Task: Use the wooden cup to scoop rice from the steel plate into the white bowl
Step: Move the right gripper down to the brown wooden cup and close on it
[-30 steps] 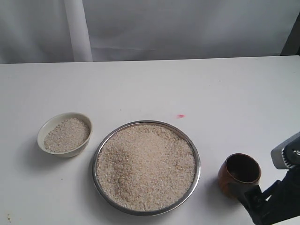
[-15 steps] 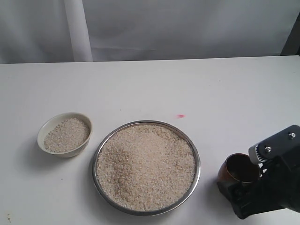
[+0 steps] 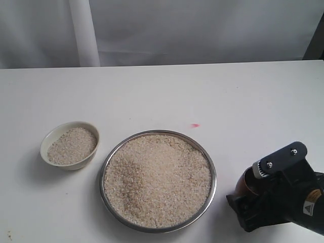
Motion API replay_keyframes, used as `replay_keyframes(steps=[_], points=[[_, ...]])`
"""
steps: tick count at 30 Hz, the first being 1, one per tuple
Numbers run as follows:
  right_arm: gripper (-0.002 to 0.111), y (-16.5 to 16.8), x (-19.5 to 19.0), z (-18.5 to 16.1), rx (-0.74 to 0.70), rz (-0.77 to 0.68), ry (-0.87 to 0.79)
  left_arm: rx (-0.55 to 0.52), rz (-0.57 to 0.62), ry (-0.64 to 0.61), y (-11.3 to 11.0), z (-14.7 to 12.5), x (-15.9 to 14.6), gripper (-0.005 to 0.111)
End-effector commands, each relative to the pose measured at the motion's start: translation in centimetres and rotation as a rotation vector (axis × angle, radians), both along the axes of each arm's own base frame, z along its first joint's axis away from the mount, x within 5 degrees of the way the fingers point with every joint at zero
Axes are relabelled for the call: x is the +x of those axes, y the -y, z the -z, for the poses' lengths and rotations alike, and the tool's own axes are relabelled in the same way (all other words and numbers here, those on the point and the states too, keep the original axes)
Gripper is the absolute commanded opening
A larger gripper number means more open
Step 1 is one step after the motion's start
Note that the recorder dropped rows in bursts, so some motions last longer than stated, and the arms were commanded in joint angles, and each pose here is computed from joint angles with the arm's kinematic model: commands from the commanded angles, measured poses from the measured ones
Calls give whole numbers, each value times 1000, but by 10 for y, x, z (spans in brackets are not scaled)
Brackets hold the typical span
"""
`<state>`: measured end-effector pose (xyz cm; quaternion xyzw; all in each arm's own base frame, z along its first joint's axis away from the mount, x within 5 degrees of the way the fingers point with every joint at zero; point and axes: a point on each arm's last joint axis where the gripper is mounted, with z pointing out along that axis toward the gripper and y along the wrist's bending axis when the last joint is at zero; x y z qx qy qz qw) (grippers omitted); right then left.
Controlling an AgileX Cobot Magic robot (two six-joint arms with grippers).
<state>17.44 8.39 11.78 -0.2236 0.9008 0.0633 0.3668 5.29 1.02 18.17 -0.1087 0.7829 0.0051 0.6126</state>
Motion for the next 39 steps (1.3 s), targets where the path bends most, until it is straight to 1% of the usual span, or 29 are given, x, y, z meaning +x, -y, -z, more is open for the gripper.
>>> replay_keyframes(steps=[1, 7, 13, 16, 22, 29, 39], points=[[105, 4, -6, 2, 21, 7, 62, -7, 8, 10, 1, -2, 0, 0], [105, 5, -8, 4, 13, 10, 42, -7, 8, 10, 1, -2, 0, 0], [105, 5, -8, 22, -22, 11, -14, -7, 8, 10, 1, -2, 0, 0], [105, 4, -5, 22, -11, 12, 18, -7, 8, 10, 1, -2, 0, 0], [105, 4, -3, 20, -6, 12, 29, -7, 8, 10, 1, -2, 0, 0], [98, 4, -3, 20, -6, 12, 29, -7, 8, 10, 1, -2, 0, 0], [93, 4, -4, 31, -30, 1, -11, -7, 8, 10, 1, -2, 0, 0]])
